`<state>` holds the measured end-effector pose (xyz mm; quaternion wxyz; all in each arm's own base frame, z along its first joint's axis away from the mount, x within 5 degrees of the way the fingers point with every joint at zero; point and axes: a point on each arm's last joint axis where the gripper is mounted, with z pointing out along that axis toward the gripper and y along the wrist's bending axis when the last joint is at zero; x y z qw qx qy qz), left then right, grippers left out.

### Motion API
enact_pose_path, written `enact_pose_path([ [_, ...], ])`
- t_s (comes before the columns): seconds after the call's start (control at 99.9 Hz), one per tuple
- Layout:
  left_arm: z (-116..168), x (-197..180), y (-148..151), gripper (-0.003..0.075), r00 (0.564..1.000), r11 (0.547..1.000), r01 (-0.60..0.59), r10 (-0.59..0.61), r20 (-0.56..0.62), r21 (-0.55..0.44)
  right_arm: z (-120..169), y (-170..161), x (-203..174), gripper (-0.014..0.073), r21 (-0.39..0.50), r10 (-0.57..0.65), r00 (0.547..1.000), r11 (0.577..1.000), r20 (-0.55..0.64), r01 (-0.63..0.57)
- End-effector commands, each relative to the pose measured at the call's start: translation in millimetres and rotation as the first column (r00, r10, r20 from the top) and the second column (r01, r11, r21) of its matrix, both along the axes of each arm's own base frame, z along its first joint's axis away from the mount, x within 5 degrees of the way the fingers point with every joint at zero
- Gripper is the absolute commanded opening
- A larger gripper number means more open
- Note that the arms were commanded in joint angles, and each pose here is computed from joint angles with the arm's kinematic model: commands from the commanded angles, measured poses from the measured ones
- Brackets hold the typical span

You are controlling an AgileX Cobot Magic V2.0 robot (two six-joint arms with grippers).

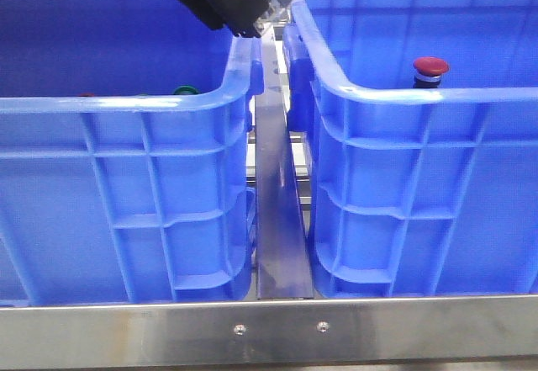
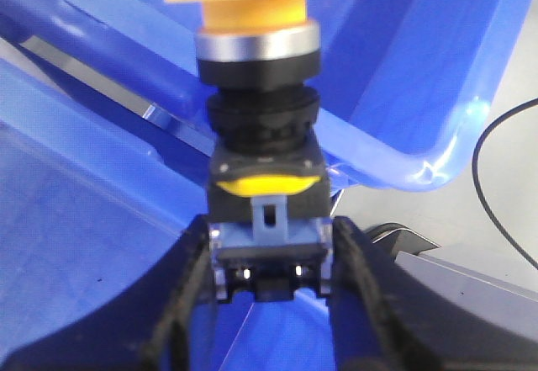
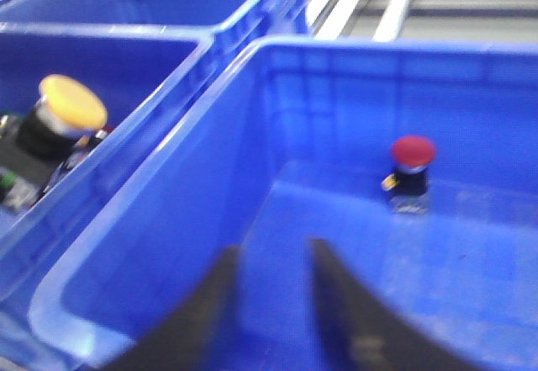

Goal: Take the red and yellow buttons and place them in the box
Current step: 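Lift the yellow button and pass it to the right gripper between bins, then carry the yellow button with the right gripper and release it in the bin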

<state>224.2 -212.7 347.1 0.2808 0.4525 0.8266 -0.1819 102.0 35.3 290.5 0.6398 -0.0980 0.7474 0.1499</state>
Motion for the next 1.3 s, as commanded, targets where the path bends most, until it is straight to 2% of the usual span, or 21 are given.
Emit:
enact_pose_path([
  [0.0,20.3,-4.7,-1.8,0.0112,0.998,0.996,0.0,0.005,0.06,-0.088,15.6,2.0,8.6,0.0589,0.008,0.004,1.0,1.0,0.006,-0.004],
  [0.02,20.3,-4.7,-1.8,0.0112,0.998,0.996,0.0,0.005,0.06,-0.088,15.8,3.3,10.7,0.0639,0.011,0.013,1.0,1.0,-0.007,-0.013],
  [0.05,20.3,-4.7,-1.8,0.0112,0.998,0.996,0.0,0.005,0.06,-0.088,19.4,5.4,13.5,0.0668,0.024,0.028,0.999,0.999,-0.02,-0.027],
  [0.11,20.3,-4.7,-1.8,0.0112,0.998,0.996,0.0,0.005,0.06,-0.088,25.8,9.3,20.2,0.0639,0.055,0.053,0.998,0.997,-0.046,-0.05],
  [0.25,20.3,-4.7,-1.8,0.0112,0.998,0.996,0.0,0.005,0.06,-0.088,46.8,25.7,37.9,0.0611,0.222,0.184,0.975,0.963,-0.124,-0.154],
  [0.39,20.3,-4.7,-1.8,0.0112,0.998,0.996,0.0,0.005,0.06,-0.088,64.7,46.9,59.6,0.0612,0.396,0.378,0.906,0.874,-0.189,-0.282],
  [0.521,20.3,-4.8,-1.8,0.0112,0.998,0.996,0.001,0.004,0.059,-0.087,72.5,64.8,86.0,0.0612,0.548,0.537,0.811,0.761,-0.231,-0.348],
  [0.611,20.2,-4.9,-1.8,0.0112,0.998,0.996,0.001,0.004,0.058,-0.087,70.4,73.2,107.5,0.0612,0.581,0.592,0.762,0.728,-0.263,-0.364],
  [0.781,20.3,-5.0,-1.9,0.0112,0.998,0.996,0.001,0.004,0.056,-0.089,55.8,81.7,146.2,0.0612,0.615,0.602,0.724,0.723,-0.337,-0.314],
  [0.961,20.5,-5.3,-2.3,0.0112,0.999,0.996,0.0,0.004,0.052,-0.094,49.6,89.7,159.7,0.0608,0.657,0.67,0.657,0.673,-0.347,-0.339],
  [1.031,20.4,-5.4,-2.3,0.0112,0.999,0.996,0.001,0.004,0.05,-0.094,49.0,89.9,160.0,0.0548,0.659,0.672,0.653,0.671,-0.348,-0.339],
  [1.202,20.3,-5.7,-2.3,0.0118,0.999,0.996,0.001,0.003,0.047,-0.094,49.4,90.6,158.6,0.0248,0.663,0.685,0.641,0.662,-0.346,-0.35],
  [1.292,20.4,-6.1,-2.6,0.0148,0.999,0.995,0.002,0.003,0.041,-0.098,49.5,90.8,158.2,0.0178,0.664,0.689,0.637,0.659,-0.345,-0.353],
])
